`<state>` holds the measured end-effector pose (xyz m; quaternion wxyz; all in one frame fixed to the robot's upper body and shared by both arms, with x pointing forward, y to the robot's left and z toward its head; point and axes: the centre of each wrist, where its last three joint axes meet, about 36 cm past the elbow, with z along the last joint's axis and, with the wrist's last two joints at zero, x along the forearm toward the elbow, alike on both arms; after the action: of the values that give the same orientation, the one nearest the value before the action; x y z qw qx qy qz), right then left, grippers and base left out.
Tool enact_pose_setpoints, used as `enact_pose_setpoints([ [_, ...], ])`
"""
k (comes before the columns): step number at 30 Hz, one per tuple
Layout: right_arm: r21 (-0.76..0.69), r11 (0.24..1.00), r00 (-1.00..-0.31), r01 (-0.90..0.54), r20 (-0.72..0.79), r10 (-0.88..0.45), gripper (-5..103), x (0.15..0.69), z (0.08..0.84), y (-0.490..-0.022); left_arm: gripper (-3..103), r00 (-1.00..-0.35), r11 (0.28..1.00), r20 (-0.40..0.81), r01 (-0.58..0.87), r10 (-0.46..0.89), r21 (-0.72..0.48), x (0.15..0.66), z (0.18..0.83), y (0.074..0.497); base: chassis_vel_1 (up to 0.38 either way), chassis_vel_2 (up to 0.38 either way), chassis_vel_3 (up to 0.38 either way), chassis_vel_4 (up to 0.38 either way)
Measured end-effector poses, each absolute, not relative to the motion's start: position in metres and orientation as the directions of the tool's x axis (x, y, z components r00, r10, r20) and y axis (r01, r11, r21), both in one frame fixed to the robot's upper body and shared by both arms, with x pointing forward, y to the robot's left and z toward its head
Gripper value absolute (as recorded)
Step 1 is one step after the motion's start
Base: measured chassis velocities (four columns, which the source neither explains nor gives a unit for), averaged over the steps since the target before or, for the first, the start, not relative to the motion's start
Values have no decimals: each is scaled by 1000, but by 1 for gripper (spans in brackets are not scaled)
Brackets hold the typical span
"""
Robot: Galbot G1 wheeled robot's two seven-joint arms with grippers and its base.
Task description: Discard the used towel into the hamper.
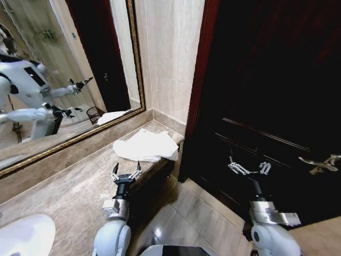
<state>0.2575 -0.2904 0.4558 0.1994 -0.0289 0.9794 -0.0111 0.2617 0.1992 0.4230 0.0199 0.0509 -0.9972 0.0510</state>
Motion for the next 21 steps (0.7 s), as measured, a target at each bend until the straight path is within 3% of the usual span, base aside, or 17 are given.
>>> enact_pose_setpoints([
  [21, -65, 996, -931, -56, -357, -76, 100, 259, 446, -292, 100, -993, 978, 94, -93, -76, -188, 357, 383, 194, 2, -2, -2, 3],
])
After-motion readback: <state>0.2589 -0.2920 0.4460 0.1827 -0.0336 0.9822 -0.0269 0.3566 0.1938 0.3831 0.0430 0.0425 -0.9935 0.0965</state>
